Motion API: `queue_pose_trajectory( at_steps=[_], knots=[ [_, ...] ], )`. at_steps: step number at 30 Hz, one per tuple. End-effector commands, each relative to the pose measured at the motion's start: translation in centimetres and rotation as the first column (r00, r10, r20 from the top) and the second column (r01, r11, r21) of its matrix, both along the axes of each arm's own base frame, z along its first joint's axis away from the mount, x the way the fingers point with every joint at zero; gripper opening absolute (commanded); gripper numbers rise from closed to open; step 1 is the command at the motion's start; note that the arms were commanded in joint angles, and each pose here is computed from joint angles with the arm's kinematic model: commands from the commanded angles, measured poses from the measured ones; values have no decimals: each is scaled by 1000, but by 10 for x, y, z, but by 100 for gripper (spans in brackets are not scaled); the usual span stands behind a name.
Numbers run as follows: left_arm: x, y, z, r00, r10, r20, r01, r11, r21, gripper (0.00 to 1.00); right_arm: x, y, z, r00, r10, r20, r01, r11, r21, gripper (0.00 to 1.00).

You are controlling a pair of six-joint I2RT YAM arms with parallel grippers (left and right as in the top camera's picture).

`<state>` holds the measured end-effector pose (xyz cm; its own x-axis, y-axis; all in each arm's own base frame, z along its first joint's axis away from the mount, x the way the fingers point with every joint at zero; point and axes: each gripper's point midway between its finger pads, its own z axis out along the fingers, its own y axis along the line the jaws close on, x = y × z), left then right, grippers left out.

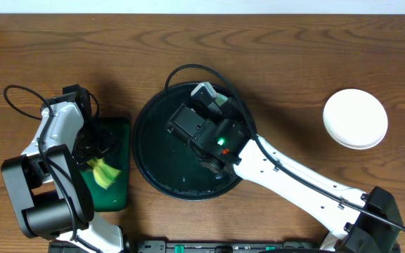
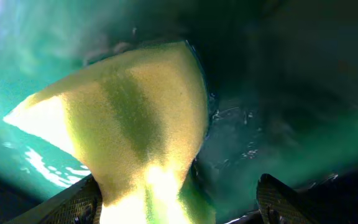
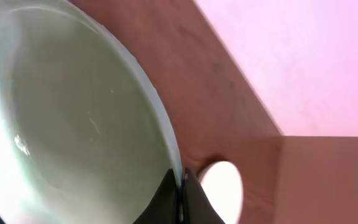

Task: Clean dirty plates on tray and stack at the side
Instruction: 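Lift the pale green plate upright with the right gripper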

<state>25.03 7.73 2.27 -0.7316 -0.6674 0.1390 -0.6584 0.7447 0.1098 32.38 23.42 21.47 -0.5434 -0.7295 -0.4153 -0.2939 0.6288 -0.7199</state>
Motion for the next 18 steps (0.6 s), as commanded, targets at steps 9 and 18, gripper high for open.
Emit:
queue_pose_trajectory(
  at_steps=[9,18],
  knots=[
    [-3,1,-3,1000,15,-12,-15,1000,-3,80,-23,29,64,964,134,231,-86,974,-208,1],
    [-2,1,-3,1000,18,-12,-18,1000,-2,81,-36,36,80,942,186,281,-90,943,-321,1]
  ],
)
